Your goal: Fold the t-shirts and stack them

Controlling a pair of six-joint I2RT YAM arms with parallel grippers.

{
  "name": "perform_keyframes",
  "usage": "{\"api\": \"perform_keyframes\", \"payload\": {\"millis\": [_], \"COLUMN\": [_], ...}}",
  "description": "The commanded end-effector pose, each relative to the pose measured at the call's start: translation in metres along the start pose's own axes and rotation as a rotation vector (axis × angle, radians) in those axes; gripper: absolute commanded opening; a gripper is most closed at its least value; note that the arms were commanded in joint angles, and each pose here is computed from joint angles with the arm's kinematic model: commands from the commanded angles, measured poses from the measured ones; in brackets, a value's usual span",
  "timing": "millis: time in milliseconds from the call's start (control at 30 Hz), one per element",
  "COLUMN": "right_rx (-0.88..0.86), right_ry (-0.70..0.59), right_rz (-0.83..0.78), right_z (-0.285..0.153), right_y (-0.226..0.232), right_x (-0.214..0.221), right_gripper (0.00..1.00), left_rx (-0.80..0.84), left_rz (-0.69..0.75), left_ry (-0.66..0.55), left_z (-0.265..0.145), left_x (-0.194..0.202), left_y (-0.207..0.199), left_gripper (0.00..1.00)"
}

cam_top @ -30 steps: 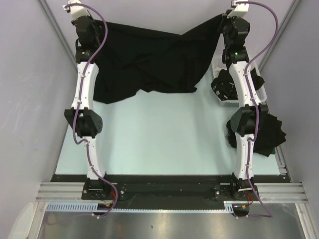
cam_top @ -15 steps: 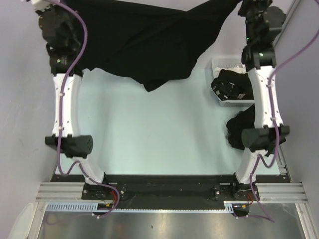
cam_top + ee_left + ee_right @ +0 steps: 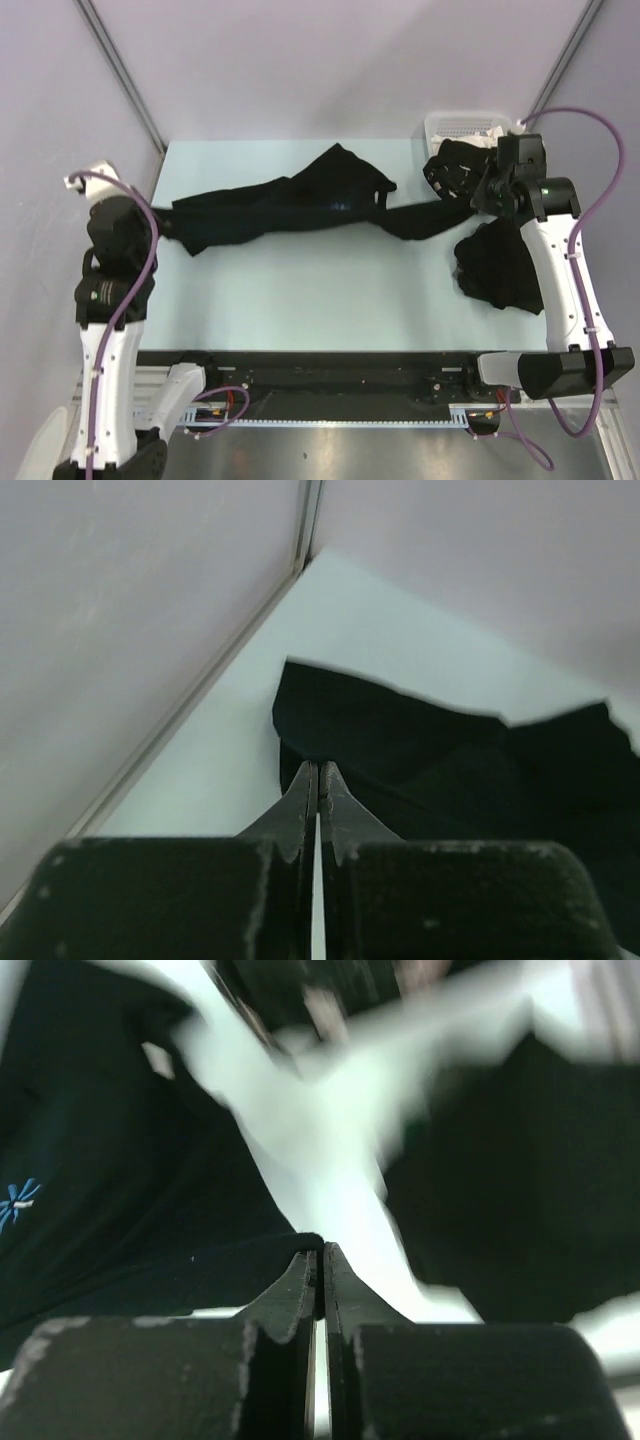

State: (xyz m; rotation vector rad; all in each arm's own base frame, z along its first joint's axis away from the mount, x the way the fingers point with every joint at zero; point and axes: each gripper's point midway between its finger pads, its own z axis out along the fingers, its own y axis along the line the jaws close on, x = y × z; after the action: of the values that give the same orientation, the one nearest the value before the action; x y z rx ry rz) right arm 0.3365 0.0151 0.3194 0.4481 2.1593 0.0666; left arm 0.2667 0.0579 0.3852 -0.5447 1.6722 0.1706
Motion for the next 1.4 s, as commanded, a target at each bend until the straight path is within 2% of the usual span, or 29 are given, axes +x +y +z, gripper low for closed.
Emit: {"api": "perform_keyframes", "payload": {"millis": [0, 33, 100, 133, 200, 300, 467, 500, 533, 600, 633, 800, 900, 1033, 1167, 1267, 1367], "right_rx": [0.131, 0.14, 0.146, 0.153, 0.146, 0.121, 0.112, 0.111, 0.112, 0.109, 0.114, 0.108, 0.09, 0.042, -0.124, -0.252, -0.324], "right_ry": [0.229, 0.241, 0.293, 0.324, 0.444, 0.54, 0.632, 0.654, 0.698, 0.74, 0.754, 0.714, 0.687, 0.624, 0.486, 0.327, 0.209], "right_rz": [0.018, 0.016, 0.002, 0.019, 0.023, 0.041, 0.049, 0.052, 0.048, 0.05, 0.05, 0.055, 0.073, 0.092, 0.084, 0.034, 0.004], "right_z": [-0.037, -0.039, -0.042, -0.042, -0.043, -0.043, -0.035, -0.033, -0.029, -0.026, -0.024, -0.016, -0.011, -0.005, 0.009, 0.015, 0.026], "right_y": [-0.044, -0.048, -0.051, -0.053, -0.055, -0.052, -0.053, -0.053, -0.053, -0.053, -0.054, -0.053, -0.047, -0.035, 0.0, 0.035, 0.062], "right_x": [0.06, 0.064, 0.08, 0.086, 0.112, 0.136, 0.164, 0.169, 0.178, 0.185, 0.188, 0.181, 0.175, 0.16, 0.132, 0.103, 0.08], "right_gripper": [0.0, 0.0, 0.0, 0.0, 0.0, 0.0, 0.0, 0.17, 0.23, 0.33, 0.34, 0.45, 0.48, 0.49, 0.49, 0.5, 0.49], "left_rx": [-0.093, -0.121, -0.142, -0.177, -0.09, -0.058, -0.017, -0.013, -0.008, 0.006, 0.011, -0.025, -0.033, -0.056, -0.041, -0.024, 0.003], "left_rz": [0.102, 0.113, 0.168, 0.112, 0.117, 0.123, 0.072, 0.068, 0.064, 0.059, 0.05, 0.036, 0.017, -0.025, -0.087, -0.104, -0.125], "left_ry": [0.209, 0.219, 0.319, 0.357, 0.414, 0.564, 0.571, 0.582, 0.601, 0.64, 0.629, 0.549, 0.494, 0.479, 0.466, 0.456, 0.392], "left_z": [-0.036, -0.044, -0.059, -0.073, -0.084, -0.098, -0.098, -0.097, -0.098, -0.096, -0.095, -0.083, -0.07, -0.044, -0.02, -0.009, 0.0], "left_x": [0.065, 0.075, 0.104, 0.118, 0.133, 0.167, 0.168, 0.169, 0.171, 0.174, 0.169, 0.145, 0.136, 0.143, 0.157, 0.167, 0.166], "left_y": [0.043, 0.054, 0.069, 0.078, 0.07, 0.069, 0.058, 0.055, 0.053, 0.046, 0.044, 0.043, 0.039, 0.029, 0.016, 0.01, 0.006], "left_gripper": [0.0, 0.0, 0.0, 0.0, 0.0, 0.0, 0.01, 0.08, 0.27, 0.39, 0.42, 0.46, 0.46, 0.44, 0.41, 0.4, 0.36]}}
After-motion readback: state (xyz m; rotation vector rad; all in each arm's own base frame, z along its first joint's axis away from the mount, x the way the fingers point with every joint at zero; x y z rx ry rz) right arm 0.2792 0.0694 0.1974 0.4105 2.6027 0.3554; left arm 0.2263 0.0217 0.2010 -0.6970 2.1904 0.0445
